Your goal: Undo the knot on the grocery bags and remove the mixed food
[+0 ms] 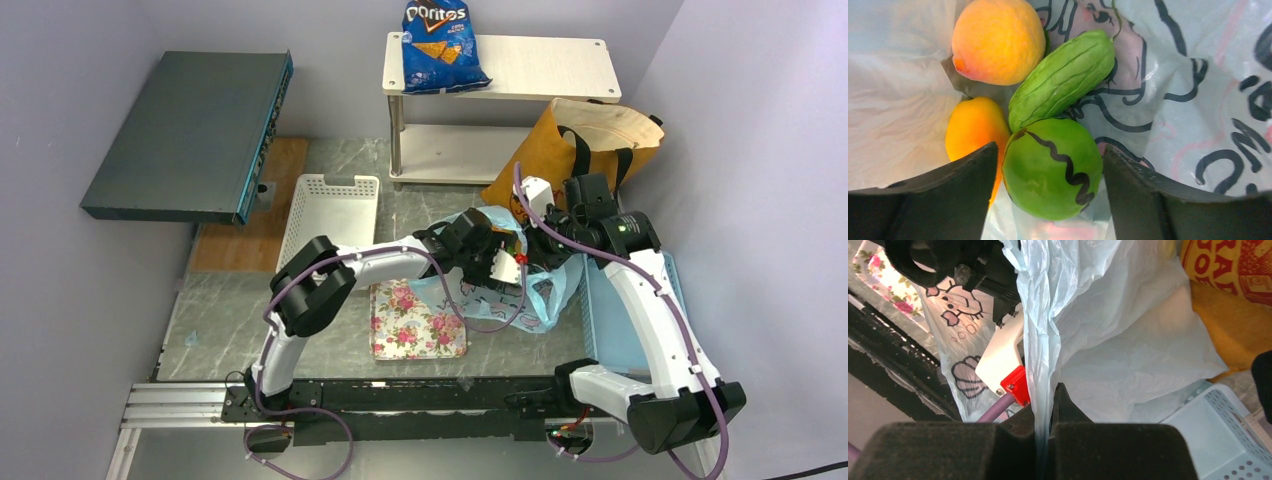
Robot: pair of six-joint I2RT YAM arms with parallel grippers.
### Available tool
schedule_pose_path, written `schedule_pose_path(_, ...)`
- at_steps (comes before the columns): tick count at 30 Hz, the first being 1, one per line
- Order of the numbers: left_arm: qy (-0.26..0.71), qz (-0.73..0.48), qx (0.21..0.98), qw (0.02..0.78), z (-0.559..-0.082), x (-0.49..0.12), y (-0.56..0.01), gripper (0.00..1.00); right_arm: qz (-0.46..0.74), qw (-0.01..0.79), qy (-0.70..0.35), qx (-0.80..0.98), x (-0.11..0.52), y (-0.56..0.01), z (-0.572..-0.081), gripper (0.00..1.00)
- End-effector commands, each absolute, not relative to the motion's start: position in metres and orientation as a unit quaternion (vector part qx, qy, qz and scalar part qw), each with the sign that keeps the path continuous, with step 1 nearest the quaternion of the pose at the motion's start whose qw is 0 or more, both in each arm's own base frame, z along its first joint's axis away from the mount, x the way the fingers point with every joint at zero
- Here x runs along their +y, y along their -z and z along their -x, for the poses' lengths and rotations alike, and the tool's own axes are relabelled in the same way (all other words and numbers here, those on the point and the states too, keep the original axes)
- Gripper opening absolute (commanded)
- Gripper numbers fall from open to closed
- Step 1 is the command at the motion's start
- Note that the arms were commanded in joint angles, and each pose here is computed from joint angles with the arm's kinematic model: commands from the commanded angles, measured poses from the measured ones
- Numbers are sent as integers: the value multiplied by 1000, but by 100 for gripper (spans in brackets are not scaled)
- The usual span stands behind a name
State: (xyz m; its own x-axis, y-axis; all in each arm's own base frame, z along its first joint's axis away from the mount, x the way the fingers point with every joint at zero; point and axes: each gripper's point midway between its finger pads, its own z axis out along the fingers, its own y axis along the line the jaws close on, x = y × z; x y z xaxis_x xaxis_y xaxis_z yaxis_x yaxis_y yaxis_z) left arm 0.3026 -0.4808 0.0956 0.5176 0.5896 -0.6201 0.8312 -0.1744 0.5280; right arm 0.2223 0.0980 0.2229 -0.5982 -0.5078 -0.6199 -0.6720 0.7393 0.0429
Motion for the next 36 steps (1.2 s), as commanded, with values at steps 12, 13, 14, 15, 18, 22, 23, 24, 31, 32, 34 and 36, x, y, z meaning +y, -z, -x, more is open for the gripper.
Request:
schedule_pose_path(12, 86, -745, 524, 404, -339, -467, -52, 89, 332, 333, -139, 871, 106, -240, -244, 0)
schedule_pose_path(13, 87, -744, 525, 403, -339, -467, -52, 86, 333, 333, -136, 871, 106, -239, -244, 0)
schedule_pose_path(14, 90, -744, 525, 403, -338, -467, -55, 81, 332, 333, -133, 872, 104, -238, -245, 0)
schedule_pose_path(15, 95, -742, 524, 407, -336, -467, -61, 76, 333, 333, -130, 873, 103, -238, -245, 0)
schedule_pose_path(18, 119, -730, 511, 437, -324, -466, -91, 56, 332, 331, -126, 874, 102, -235, -246, 0)
schedule_pose_path(22, 174, -699, 491, 489, -301, -464, -159, 32, 331, 331, -110, 877, 95, -231, -247, 0)
schedule_pose_path(23, 188, -691, 488, 498, -295, -461, -175, 28, 330, 334, -106, 877, 94, -231, -248, 0)
schedule_pose_path(24, 203, -684, 484, 507, -288, -458, -190, 26, 329, 336, -103, 877, 92, -231, -248, 0)
schedule_pose_path(31, 287, -638, 456, 549, -238, -430, -277, 25, 316, 355, -101, 874, 93, -237, -259, 0)
schedule_pose_path(32, 297, -636, 447, 554, -230, -425, -288, 25, 311, 362, -101, 873, 94, -239, -263, 0)
schedule_pose_path(34, 322, -635, 420, 562, -211, -418, -308, 25, 305, 376, -105, 869, 96, -244, -268, 0)
schedule_pose_path(36, 343, -636, 385, 574, -192, -415, -332, 27, 301, 388, -111, 864, 100, -247, -273, 0)
